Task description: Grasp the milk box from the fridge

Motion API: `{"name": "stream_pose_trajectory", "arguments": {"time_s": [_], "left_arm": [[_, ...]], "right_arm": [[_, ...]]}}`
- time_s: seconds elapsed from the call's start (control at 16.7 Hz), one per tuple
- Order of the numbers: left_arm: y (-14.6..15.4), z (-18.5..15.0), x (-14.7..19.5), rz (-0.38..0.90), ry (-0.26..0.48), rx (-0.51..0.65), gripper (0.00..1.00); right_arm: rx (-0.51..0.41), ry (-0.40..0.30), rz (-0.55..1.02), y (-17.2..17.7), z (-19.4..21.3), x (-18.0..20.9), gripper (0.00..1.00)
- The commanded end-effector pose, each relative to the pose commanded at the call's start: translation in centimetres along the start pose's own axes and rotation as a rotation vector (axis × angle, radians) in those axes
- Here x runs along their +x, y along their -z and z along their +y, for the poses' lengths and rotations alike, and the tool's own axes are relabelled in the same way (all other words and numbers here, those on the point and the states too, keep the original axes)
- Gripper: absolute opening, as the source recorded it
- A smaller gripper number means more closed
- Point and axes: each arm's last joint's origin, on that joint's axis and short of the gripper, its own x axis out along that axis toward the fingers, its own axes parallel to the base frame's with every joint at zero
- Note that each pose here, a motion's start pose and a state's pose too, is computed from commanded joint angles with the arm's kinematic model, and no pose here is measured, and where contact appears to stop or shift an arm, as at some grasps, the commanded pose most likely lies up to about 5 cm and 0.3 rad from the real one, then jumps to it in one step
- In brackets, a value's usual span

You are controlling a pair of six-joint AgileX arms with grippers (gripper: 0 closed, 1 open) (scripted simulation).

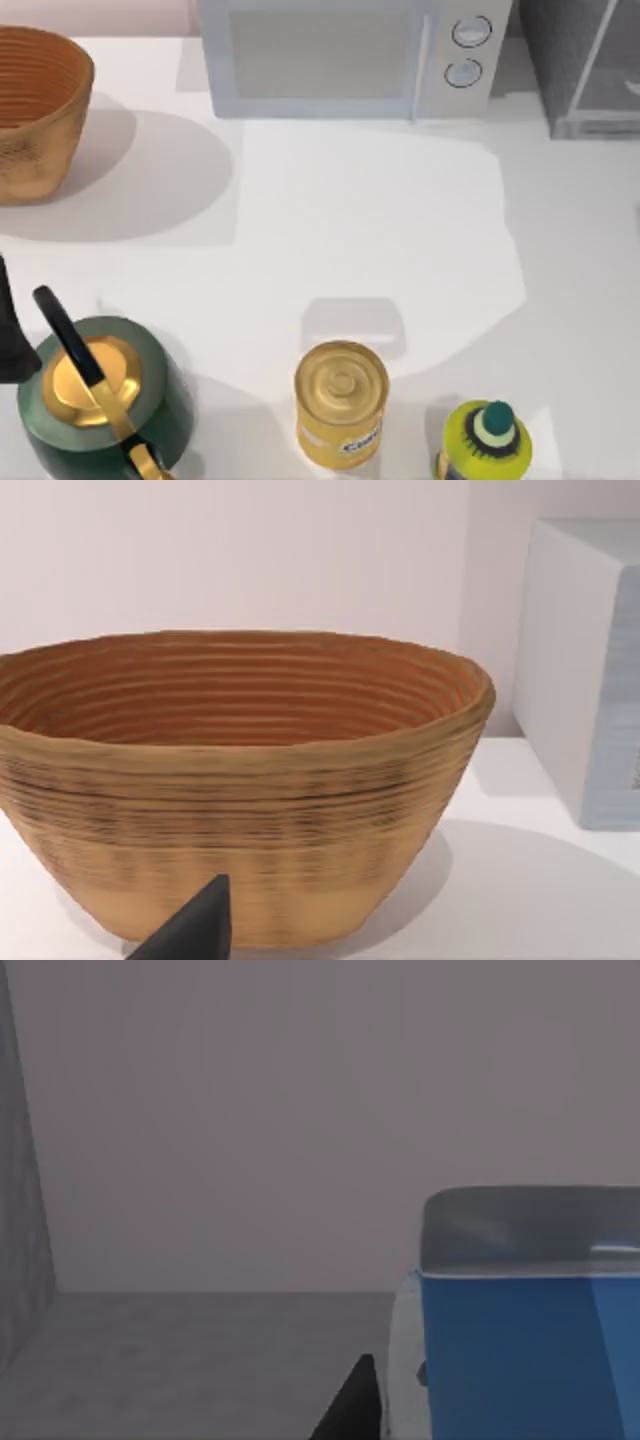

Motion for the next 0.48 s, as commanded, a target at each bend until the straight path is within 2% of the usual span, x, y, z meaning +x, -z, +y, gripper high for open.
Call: {"name": "stream_pose_trajectory", "arguments": {"time_s": [0.24, 0.48], "left_arm": [[0.0, 0.0, 0.0, 0.0, 0.0, 0.0, 1.0], [0.0, 0.0, 0.0, 0.0, 0.0, 0.0, 1.0]], "right_arm": [[0.001, -0.003, -0.002, 0.0, 0.0, -0.3, 0.0], [-0.001, -0.008, -0.01, -0.3, 0.0, -3.1, 0.0]]}}
